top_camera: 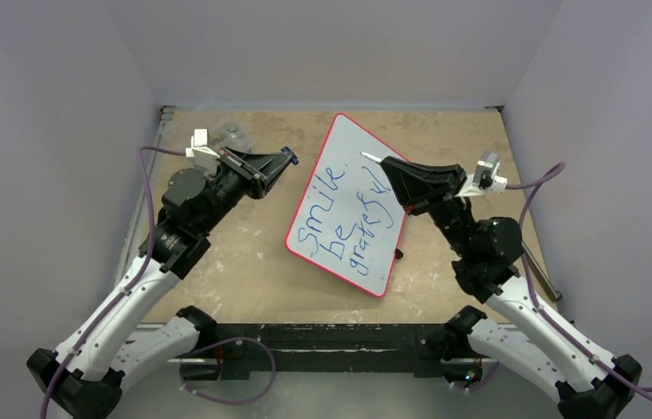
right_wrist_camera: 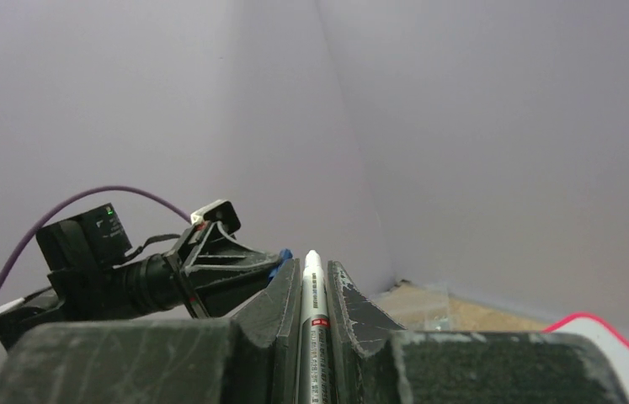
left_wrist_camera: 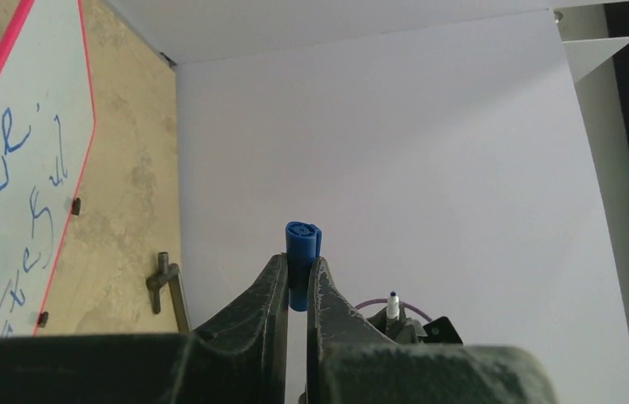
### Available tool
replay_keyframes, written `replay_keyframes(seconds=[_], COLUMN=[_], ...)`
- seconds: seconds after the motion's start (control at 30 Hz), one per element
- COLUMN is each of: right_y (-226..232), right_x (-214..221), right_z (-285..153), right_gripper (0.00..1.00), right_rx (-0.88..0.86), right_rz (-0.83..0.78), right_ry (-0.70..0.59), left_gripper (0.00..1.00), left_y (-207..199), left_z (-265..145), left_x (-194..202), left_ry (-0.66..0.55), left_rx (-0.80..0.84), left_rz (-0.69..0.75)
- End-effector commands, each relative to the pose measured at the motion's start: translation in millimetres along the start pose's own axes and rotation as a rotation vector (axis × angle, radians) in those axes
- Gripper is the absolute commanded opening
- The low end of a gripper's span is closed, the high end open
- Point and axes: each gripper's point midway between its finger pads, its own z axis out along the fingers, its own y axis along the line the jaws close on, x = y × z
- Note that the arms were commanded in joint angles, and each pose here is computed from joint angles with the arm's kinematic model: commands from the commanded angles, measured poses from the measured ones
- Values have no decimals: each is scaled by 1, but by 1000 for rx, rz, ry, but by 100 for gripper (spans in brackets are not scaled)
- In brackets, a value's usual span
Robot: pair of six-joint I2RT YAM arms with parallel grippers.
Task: Write a sentence on the whiteboard
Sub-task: Insert the whiteboard marker without the cap into the pen cap.
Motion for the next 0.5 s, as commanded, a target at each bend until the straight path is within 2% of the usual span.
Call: replay_keyframes(seconds=[0.0, 0.33, 0.47], right_y=[12, 25, 23], right_x=[-20, 21, 34], right_z=[9, 44, 50], right_gripper=[0, 0, 0], right_rx=[-71, -69, -59], right_rz=[-200, -387, -411], right_ry=[-92, -45, -30], left_gripper=[0, 0, 0], left_y=[-36, -42, -38], left_z=[3, 22, 24], left_x=[-4, 0, -1], left_ry=[-34, -44, -51], left_rx=[79, 69, 61], left_rz=[-114, -225, -244])
